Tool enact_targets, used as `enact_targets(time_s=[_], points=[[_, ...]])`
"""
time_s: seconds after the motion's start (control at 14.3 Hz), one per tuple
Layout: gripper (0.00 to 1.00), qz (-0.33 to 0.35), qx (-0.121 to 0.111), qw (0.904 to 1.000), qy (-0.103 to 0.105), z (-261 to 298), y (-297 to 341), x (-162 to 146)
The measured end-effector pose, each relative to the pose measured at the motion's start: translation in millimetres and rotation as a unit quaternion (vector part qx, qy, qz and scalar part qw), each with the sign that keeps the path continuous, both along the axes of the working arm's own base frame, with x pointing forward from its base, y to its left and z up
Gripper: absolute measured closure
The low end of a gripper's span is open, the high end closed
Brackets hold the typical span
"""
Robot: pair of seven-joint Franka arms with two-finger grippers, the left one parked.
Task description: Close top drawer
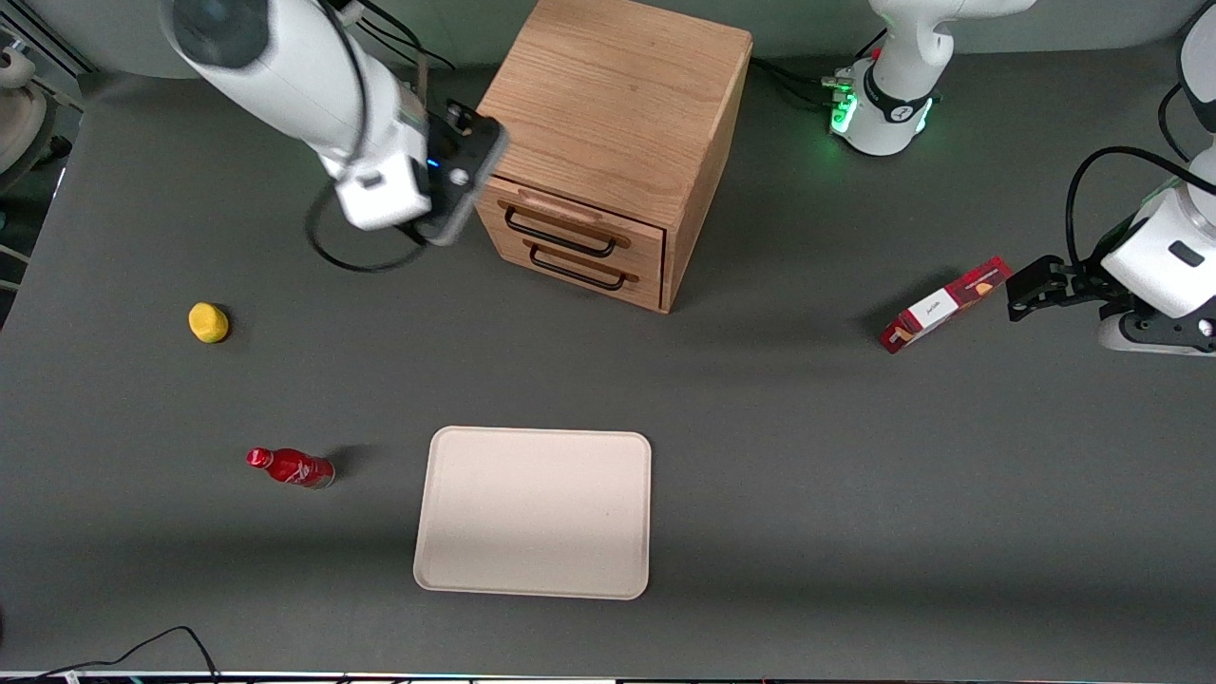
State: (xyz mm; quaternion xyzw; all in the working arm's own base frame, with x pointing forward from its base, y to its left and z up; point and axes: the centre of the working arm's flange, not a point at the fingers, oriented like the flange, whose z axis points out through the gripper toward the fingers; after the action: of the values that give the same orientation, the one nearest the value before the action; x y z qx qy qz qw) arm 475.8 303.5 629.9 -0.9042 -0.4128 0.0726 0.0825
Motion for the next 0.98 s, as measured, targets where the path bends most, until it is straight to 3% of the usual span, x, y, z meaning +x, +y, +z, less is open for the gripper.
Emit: enact_targets(time_s=[0.14, 0.21, 0.42, 0.56, 0.98], points=[[0.0, -0.052, -0.07, 0.9955, -0.036, 42.9, -43.5, -20.8], [0.0, -0.086, -0.087, 0.9914, -0.048, 60.0, -72.7, -24.3], [0.0, -0.205, -0.081, 0.9732, -0.064, 95.0, -198.7, -10.4], [0.0, -0.26, -0.076, 0.9607, -0.059, 98.3, -260.3, -7.0], [0.0, -0.338, -0.08, 0.9372, -0.037, -2.7, -312.7, 16.7]])
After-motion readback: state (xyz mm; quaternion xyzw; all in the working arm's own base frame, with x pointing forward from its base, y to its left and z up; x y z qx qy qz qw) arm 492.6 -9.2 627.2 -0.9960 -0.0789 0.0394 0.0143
